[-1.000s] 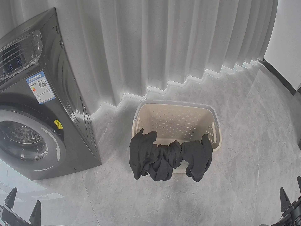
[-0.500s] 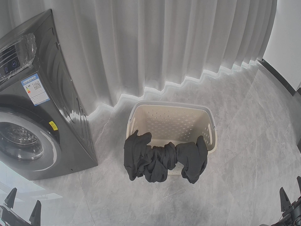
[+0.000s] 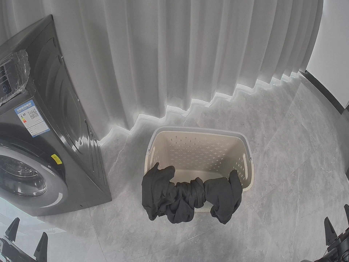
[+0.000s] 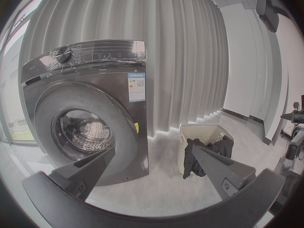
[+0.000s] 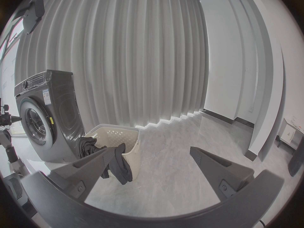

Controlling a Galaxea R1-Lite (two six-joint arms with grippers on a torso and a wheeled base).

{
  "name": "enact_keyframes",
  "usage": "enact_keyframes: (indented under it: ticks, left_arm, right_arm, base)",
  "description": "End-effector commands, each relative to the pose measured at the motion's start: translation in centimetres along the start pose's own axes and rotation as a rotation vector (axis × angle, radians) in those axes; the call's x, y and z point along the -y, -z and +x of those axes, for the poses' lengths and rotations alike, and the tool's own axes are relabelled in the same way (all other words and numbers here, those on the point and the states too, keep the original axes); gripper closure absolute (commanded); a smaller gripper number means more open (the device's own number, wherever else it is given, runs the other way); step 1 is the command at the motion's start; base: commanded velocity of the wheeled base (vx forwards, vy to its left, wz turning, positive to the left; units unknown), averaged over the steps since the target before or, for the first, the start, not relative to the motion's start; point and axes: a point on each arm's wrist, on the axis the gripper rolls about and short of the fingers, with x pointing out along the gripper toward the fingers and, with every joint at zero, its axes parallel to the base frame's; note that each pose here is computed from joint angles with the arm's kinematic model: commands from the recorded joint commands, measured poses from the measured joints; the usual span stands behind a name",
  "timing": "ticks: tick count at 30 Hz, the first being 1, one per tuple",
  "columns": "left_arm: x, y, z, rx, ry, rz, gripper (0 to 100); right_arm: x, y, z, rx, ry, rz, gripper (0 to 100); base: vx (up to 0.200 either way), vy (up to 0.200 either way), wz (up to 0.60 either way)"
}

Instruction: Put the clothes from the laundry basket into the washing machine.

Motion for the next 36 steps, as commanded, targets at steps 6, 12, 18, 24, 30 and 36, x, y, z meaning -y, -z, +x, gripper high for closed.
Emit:
enact_keyframes:
  ticks: [6, 12, 18, 24, 30, 36]
  left_arm:
    - [0.00, 0.55, 0.01, -0.003, 0.000, 0.001, 0]
    - [0.00, 0.53, 0.01, -0.002, -0.002, 0.000, 0]
    - [0.00, 0.53, 0.01, -0.002, -0.002, 0.000, 0]
    - [0.00, 0.53, 0.01, -0.002, 0.000, -0.002, 0]
    - [0.00, 0.53, 0.01, -0.002, 0.000, -0.002, 0]
    - [0.00, 0.53, 0.01, -0.002, -0.002, 0.000, 0]
  right_arm:
    - [0.00, 0.52, 0.02, -0.004, -0.001, 0.000, 0]
    - [0.00, 0.52, 0.02, -0.004, -0.001, 0.000, 0]
    - [0.00, 0.52, 0.02, -0.004, -0.002, 0.000, 0]
    - [0.00, 0.52, 0.02, -0.004, -0.002, 0.000, 0]
    - [0.00, 0.52, 0.02, -0.004, 0.001, 0.000, 0]
    - [0.00, 0.52, 0.02, -0.004, 0.001, 0.000, 0]
  base:
    - [0.000, -0.200, 0.00]
    - [0.000, -0.133, 0.00]
    - [0.067, 0.000, 0.00]
    - [0.133, 0.000, 0.00]
    - [0.000, 0.000, 0.00]
    - [0.167, 0.000, 0.00]
